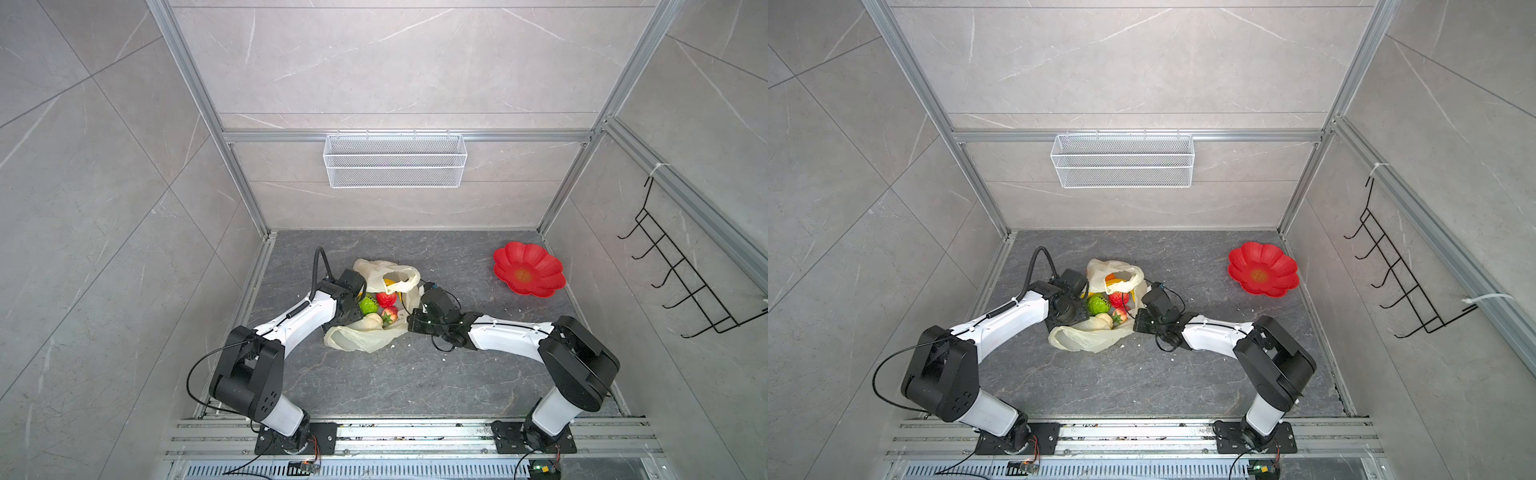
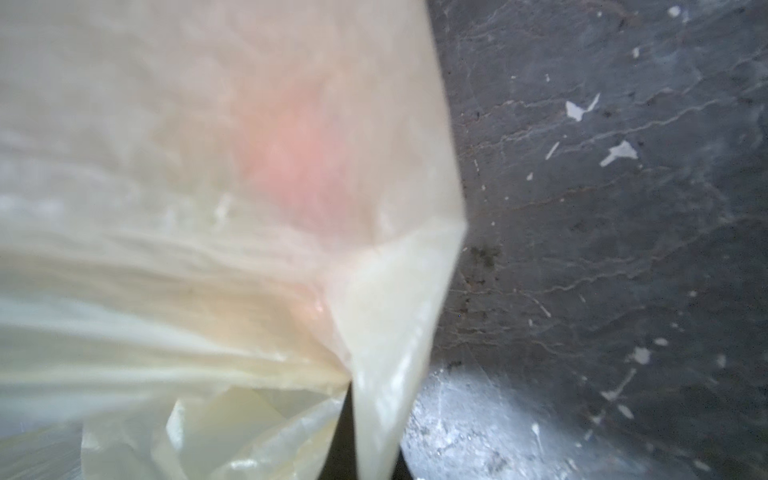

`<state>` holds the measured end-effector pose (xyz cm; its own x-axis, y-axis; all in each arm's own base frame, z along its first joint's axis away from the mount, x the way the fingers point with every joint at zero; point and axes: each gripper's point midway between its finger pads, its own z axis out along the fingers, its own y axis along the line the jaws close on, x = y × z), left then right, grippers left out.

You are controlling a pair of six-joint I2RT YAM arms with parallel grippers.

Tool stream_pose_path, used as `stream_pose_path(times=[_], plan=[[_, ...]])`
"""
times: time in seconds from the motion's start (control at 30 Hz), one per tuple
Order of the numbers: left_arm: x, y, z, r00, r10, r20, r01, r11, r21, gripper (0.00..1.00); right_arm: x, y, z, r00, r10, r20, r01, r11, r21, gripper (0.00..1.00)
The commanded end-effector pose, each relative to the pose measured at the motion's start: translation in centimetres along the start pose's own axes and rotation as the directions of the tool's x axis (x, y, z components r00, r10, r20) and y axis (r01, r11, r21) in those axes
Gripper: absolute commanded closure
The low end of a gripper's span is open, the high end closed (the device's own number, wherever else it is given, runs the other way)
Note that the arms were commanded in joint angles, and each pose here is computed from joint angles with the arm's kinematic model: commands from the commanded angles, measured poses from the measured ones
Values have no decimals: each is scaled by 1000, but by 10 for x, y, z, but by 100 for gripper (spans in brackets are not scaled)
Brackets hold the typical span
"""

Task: Take the fake fruits out of the plastic bag

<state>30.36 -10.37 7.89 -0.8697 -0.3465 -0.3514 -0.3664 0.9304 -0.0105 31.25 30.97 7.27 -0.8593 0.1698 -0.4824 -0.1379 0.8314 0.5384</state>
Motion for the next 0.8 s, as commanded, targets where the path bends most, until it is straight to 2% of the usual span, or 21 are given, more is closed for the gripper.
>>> stream_pose_path(times=[0.0, 0.13, 0.23, 0.43, 0.6, 0.77], plan=[[-6, 1, 8, 1000, 17, 24, -17, 1000, -11, 27, 1, 1, 1, 1000, -27, -5, 27, 999, 18, 100], [-10, -14, 12, 999, 34, 37, -36, 998, 54, 30, 1, 2, 0, 999, -34, -5, 34, 999, 14, 100], [-12, -15, 14, 998, 40, 46, -42, 998, 50, 41, 2, 2, 0, 999, -41, -8, 41, 999, 18, 100], [-13, -13, 9, 997, 35, 69, -40, 997, 71, 80, 0, 1, -1, 999, -45, -7, 45, 998, 37, 100], [-32, -10, -29, 979, -11, 202, -22, 987, 158, 92, -2, -4, 6, 998, -57, -9, 57, 996, 71, 100], [-71, 1, -82, 926, -94, 367, -14, 960, 281, 100, -17, 7, 30, 995, -95, -24, 97, 993, 72, 100]])
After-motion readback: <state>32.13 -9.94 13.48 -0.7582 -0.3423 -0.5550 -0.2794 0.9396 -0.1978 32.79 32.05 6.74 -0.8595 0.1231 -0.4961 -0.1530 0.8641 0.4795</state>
